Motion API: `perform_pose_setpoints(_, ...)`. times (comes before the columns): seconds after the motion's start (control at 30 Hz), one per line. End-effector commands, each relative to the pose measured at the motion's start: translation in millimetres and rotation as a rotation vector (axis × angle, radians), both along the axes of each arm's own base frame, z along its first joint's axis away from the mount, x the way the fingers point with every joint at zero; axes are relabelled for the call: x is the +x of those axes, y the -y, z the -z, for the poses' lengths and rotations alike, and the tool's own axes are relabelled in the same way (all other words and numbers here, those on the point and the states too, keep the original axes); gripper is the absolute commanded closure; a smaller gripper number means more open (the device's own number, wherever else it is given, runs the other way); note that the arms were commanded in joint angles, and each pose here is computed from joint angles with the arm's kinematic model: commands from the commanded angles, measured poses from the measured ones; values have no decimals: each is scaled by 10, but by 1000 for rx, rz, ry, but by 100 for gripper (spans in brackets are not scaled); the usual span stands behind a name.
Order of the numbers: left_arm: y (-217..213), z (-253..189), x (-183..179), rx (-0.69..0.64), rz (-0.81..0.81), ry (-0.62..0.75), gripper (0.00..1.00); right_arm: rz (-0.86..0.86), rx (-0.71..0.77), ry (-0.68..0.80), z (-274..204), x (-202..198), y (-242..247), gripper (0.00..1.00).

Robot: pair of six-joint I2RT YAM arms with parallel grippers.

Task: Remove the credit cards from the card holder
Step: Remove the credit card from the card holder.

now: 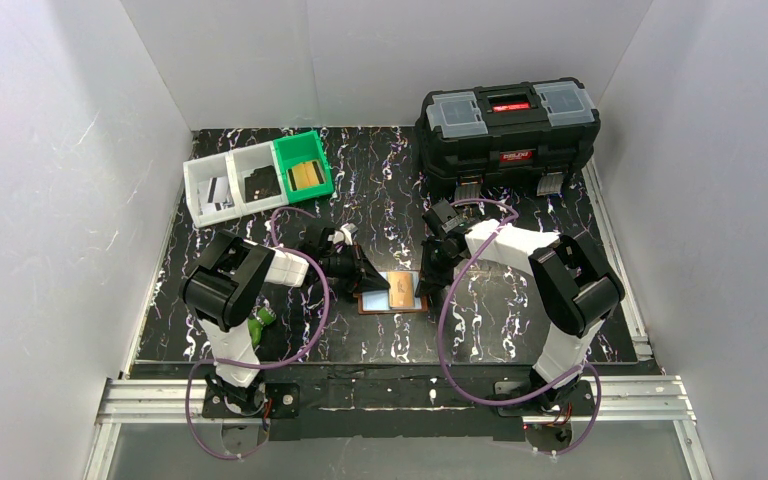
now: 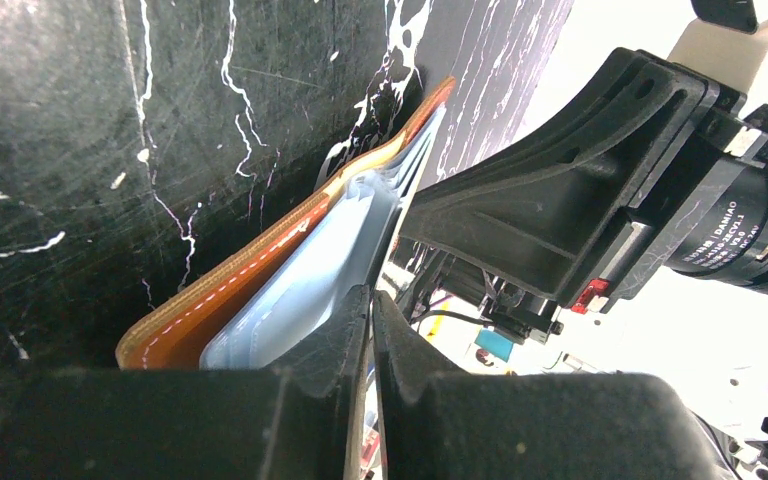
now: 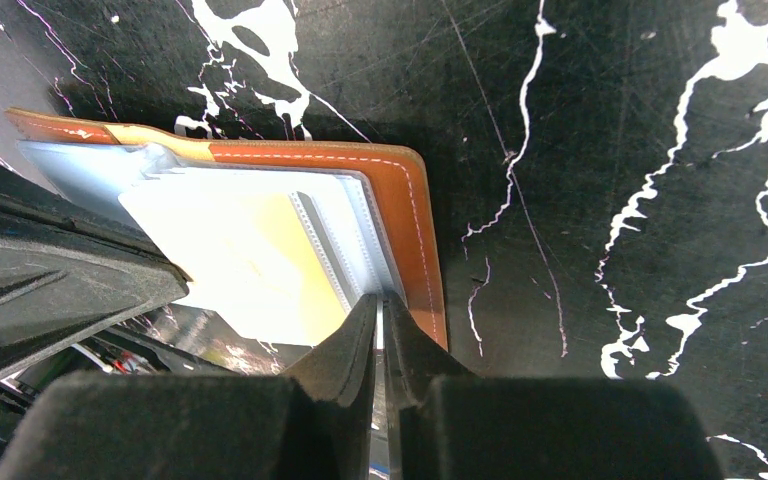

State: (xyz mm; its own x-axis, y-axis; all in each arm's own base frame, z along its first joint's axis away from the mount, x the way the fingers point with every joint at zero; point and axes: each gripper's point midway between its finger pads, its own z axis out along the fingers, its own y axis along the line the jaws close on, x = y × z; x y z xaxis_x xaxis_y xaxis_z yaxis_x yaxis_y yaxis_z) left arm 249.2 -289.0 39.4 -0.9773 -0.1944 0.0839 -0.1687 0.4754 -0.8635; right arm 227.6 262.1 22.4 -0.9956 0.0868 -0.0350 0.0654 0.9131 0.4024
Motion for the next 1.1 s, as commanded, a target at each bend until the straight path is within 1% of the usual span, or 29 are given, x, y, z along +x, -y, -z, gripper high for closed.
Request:
perform_pose_setpoints(0.0,13,-153,23,-27,15,46,95,-4,-127,-47,289,-112,229,87)
perform_pose_setpoints(0.17,13,-88,14,-18,18,28,92,-7,-124,-46,286,-109,224,87)
perform_pose_setpoints(0.27,4,-22,-8,10,25,12,91,-8,-124,-48,289,-111,223,87)
perform_pose_setpoints(0.5,-1,54,-20,33,27,2,91,-9,-122,-48,292,-109,219,87)
perform_pose_setpoints(0.97,125,42,-35,-3,44,2,89,-8,-122,-52,305,-118,219,87)
perform_pose_setpoints(1.07,141,39,-31,-5,44,4,90,-8,-121,-54,308,-122,219,87)
